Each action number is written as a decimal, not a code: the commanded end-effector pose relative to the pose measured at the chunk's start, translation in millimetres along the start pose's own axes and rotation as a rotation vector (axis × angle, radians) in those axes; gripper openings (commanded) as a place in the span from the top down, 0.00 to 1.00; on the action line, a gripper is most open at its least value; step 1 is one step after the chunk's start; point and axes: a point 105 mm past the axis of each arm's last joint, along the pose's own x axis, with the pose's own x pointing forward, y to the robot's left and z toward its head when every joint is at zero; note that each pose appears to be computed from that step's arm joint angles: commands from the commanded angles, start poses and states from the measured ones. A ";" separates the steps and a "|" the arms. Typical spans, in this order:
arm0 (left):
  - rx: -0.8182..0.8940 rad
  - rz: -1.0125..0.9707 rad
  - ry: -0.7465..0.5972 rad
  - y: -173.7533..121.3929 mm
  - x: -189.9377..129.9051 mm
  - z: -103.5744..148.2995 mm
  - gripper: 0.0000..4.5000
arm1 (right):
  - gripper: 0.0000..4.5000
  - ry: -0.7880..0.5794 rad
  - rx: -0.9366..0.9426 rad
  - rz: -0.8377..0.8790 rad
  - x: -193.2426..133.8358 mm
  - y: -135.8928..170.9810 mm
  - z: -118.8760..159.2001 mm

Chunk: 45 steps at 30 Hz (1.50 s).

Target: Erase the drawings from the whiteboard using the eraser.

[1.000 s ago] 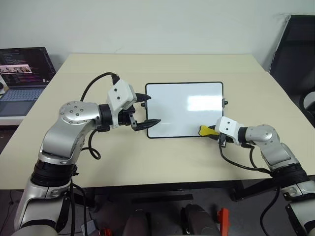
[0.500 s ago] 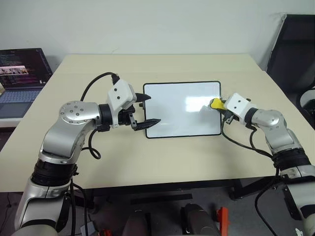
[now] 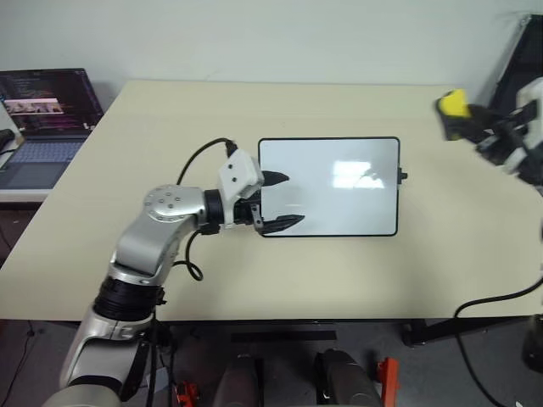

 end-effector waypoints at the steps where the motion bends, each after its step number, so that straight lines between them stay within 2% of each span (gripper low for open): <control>1: 0.054 -0.035 -0.074 -9.8 33.2 21.8 0.00 | 0.78 0.123 0.173 -0.222 -9.0 -35.4 -24.0; 6: 0.060 -0.051 -0.072 -21.1 66.6 22.9 0.00 | 0.78 0.398 0.209 -0.192 -17.1 -19.4 -82.0; 10: 0.043 -0.086 -0.103 -31.3 74.3 33.9 0.00 | 0.78 0.514 0.253 -0.175 -23.3 -9.7 -115.7; 23: 0.040 -0.083 -0.074 -30.1 66.0 30.5 0.00 | 0.78 0.588 0.307 -0.212 -32.1 -19.9 -142.9; 28: 0.035 -0.039 -0.068 -20.7 61.9 29.6 0.00 | 0.42 0.592 0.285 -0.222 -31.1 -23.5 -143.5; 31: 0.033 0.011 -0.060 -8.1 53.6 28.0 0.00 | 0.18 0.554 0.277 -0.238 -28.3 -29.3 -132.0; 33: 0.033 0.062 -0.066 2.9 43.3 28.3 0.00 | 0.03 0.481 0.289 -0.237 -21.5 -30.4 -113.8; 36: 0.035 0.273 -0.089 40.0 14.2 30.7 0.00 | 0.01 0.281 0.326 -0.194 -0.6 -19.1 -73.2; 38: 0.035 0.482 -0.100 71.2 -13.8 28.8 0.00 | 0.01 0.188 0.313 -0.198 10.6 -9.4 -66.1; 42: 0.018 0.801 -0.089 105.1 -61.9 7.9 0.00 | 0.01 0.076 0.359 -0.273 21.2 2.7 -88.6; 45: 0.007 0.892 -0.060 104.4 -70.7 -17.7 0.00 | 0.01 0.041 0.429 -0.318 23.1 8.5 -111.0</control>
